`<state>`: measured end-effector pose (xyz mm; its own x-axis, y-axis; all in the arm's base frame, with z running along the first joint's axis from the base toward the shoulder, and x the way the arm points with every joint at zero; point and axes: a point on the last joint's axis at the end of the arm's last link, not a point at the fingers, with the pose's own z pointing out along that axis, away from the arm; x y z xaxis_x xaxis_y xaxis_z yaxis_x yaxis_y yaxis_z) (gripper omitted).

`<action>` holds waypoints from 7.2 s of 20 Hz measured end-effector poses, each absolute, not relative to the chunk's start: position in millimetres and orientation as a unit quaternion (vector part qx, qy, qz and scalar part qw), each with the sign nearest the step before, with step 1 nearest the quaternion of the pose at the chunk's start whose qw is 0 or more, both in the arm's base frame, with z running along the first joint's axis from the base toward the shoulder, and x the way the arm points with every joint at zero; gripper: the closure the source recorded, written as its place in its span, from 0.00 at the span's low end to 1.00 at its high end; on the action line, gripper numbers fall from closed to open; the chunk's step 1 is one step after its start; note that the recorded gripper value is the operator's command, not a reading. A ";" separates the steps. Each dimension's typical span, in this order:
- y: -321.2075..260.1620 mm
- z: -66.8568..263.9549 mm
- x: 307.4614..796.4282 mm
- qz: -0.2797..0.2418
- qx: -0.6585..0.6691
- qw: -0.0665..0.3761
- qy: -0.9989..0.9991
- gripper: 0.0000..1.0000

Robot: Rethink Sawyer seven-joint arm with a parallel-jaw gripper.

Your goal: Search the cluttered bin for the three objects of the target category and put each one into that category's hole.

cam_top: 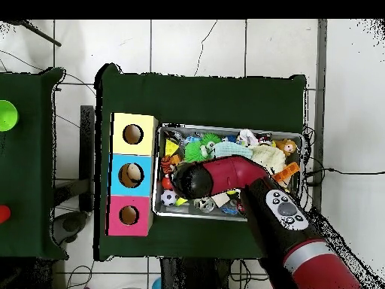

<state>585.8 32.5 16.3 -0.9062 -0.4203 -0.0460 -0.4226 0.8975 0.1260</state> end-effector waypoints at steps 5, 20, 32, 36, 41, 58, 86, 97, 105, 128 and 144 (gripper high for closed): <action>28.5 10.3 583.1 0.073 -0.210 0.005 0.975 0.00; 18.2 1.3 578.2 0.068 -0.217 0.003 0.974 0.00; 17.7 1.0 577.7 0.065 -0.222 0.004 0.973 0.00; 18.7 1.0 577.7 0.064 -0.224 0.004 0.972 0.00; 20.6 0.4 577.5 0.059 -0.233 0.006 0.971 0.00; 37.4 3.9 599.8 0.041 -0.257 0.026 0.965 0.00; 38.8 2.3 607.7 0.031 -0.272 0.060 0.960 0.00; 40.1 1.8 609.2 0.030 -0.275 0.071 0.958 0.00; 42.0 0.4 609.1 0.025 -0.285 0.079 0.955 0.00; 50.2 -6.0 604.7 0.002 -0.322 0.111 0.940 0.00; 48.0 -8.3 599.0 -0.003 -0.325 0.138 0.936 0.00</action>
<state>599.0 48.0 -8.3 -0.7508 -0.6090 -0.2557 -0.6076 0.7886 -0.0941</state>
